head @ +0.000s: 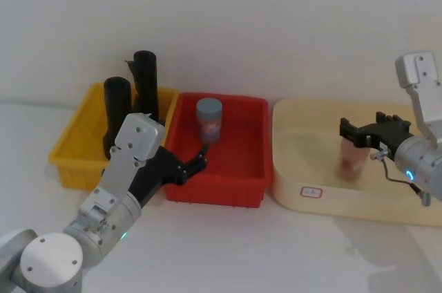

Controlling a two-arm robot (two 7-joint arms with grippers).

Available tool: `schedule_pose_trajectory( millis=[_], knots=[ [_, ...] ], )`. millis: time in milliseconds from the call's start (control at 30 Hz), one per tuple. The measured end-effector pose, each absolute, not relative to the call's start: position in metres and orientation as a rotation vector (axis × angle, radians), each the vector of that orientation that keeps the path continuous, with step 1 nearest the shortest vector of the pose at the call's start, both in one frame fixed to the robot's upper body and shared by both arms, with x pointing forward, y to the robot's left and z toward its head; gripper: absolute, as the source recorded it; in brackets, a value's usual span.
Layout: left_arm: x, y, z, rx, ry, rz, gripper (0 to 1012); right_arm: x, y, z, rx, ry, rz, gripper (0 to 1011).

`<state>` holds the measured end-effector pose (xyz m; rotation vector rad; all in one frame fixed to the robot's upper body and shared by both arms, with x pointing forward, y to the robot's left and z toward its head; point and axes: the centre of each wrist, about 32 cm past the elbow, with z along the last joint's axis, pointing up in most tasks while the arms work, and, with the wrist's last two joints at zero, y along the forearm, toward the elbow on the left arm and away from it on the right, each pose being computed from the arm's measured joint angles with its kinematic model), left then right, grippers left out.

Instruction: Pick up the garbage bag with the one hand and transfer it to the other hand.

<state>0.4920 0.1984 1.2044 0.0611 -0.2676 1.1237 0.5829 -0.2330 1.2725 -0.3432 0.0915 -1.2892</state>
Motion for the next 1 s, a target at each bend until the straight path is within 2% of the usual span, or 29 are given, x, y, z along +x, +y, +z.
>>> schedule_pose_trajectory(
  millis=[333,667,867,1000],
  knots=[
    [0.492,0.198,1.204,0.061,-0.268,1.124,1001,0.59,-0.233,1.267,-0.345,0.108,-1.29,1001],
    [0.497,0.198,1.221,0.028,-0.281,1.144,1001,0.593,-0.232,1.264,-0.347,0.114,-1.289,1001],
    [0.502,0.2,1.248,-0.013,-0.281,1.178,1001,0.594,-0.232,1.263,-0.348,0.116,-1.29,1001],
    [0.506,0.208,1.275,-0.035,-0.277,1.214,1001,0.594,-0.232,1.263,-0.349,0.117,-1.29,1001]
  ],
)
